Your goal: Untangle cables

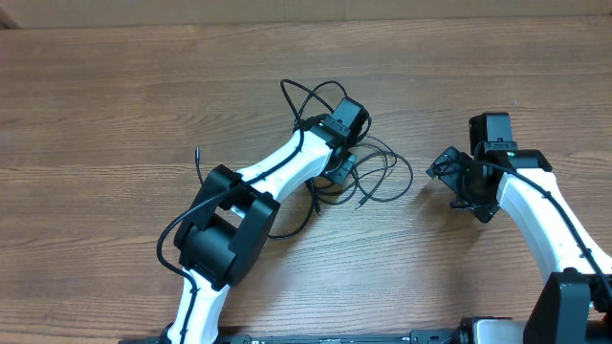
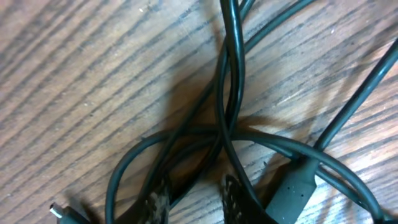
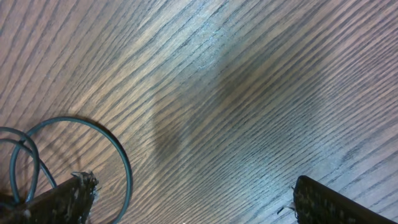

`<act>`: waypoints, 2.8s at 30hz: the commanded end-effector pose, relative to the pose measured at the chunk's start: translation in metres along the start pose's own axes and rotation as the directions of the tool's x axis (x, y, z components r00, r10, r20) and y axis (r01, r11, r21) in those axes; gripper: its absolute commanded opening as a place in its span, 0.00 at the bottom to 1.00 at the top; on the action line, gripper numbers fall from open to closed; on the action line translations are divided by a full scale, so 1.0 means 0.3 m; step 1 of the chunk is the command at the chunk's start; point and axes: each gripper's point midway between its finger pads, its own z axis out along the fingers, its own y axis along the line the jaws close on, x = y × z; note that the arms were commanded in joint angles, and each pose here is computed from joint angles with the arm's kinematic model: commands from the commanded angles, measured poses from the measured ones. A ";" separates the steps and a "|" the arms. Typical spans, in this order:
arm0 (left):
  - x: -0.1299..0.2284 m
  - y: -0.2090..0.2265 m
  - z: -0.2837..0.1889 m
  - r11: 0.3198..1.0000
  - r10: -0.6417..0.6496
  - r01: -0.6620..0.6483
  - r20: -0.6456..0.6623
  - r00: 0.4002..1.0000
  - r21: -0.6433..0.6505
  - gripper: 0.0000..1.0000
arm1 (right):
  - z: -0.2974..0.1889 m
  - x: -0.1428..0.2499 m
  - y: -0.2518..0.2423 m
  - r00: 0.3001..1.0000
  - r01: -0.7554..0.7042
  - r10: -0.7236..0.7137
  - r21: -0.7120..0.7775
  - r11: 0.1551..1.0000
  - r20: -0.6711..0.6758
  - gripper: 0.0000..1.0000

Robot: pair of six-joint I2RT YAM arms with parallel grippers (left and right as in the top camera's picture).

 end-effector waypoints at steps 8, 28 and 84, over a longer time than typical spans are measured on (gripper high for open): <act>0.174 -0.108 0.144 0.980 0.071 -0.030 -0.202 0.977 0.196 0.16 | 0.001 -0.013 -0.002 1.000 -0.004 0.004 0.005 1.000 0.011 1.00; 0.208 -0.023 0.109 0.979 0.080 -0.023 -0.278 0.957 0.204 0.31 | 0.001 -0.013 -0.002 1.000 -0.004 0.004 0.005 1.000 0.011 1.00; 0.115 -0.052 -0.127 0.997 0.066 -0.059 -0.165 0.984 0.045 0.04 | 0.001 -0.012 -0.001 1.000 -0.004 0.004 0.005 1.000 0.010 1.00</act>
